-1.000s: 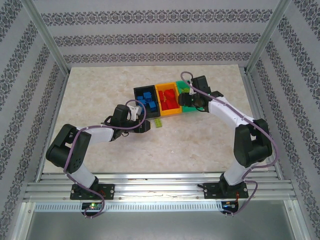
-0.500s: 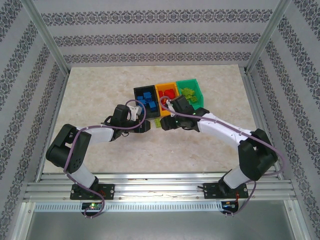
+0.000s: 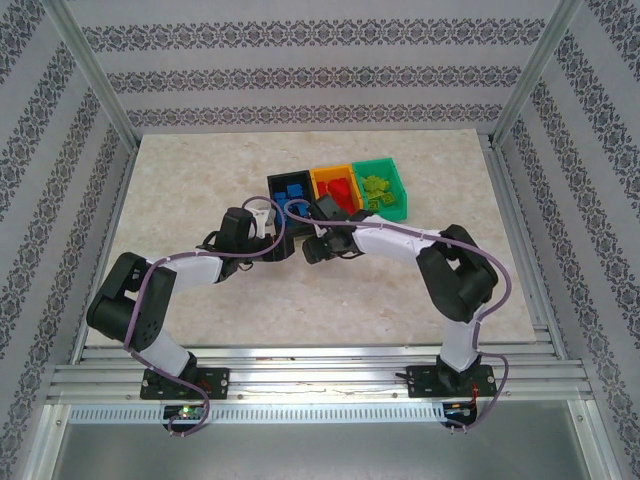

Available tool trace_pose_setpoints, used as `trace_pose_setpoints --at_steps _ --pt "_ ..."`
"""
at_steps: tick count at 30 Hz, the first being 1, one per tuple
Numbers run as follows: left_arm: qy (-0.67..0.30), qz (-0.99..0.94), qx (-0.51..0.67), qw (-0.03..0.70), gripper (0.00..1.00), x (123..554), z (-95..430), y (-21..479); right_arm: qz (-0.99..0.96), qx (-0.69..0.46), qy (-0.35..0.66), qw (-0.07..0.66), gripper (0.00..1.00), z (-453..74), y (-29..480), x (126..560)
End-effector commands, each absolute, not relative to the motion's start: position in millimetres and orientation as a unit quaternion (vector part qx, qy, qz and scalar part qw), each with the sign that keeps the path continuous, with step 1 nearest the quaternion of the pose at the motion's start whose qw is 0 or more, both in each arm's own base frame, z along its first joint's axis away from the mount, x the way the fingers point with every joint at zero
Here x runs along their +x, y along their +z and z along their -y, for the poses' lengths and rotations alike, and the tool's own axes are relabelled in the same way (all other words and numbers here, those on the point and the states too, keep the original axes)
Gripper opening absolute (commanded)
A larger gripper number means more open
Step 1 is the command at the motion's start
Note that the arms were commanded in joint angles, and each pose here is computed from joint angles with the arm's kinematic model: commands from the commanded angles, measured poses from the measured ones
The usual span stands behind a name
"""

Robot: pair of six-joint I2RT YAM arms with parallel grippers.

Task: Sort the legos into containers by color
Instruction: Pick up the lego from the center of the table.

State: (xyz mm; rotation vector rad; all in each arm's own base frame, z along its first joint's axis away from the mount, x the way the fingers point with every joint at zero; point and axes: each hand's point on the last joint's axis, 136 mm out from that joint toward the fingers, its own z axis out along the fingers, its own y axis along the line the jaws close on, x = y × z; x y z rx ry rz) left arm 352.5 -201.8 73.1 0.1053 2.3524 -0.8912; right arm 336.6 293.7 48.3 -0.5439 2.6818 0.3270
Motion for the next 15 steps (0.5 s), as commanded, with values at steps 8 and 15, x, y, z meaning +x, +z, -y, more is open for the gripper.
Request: trace_pose_setpoints --at_steps 8,15 --pt "-0.337 -0.889 0.038 0.308 0.57 349 197 76 -0.965 -0.19 0.057 0.17 0.58 -294 29 355" --pt "-0.339 -0.887 0.038 0.31 0.57 349 197 78 -0.966 -0.194 0.058 0.161 0.43 -301 23 358"
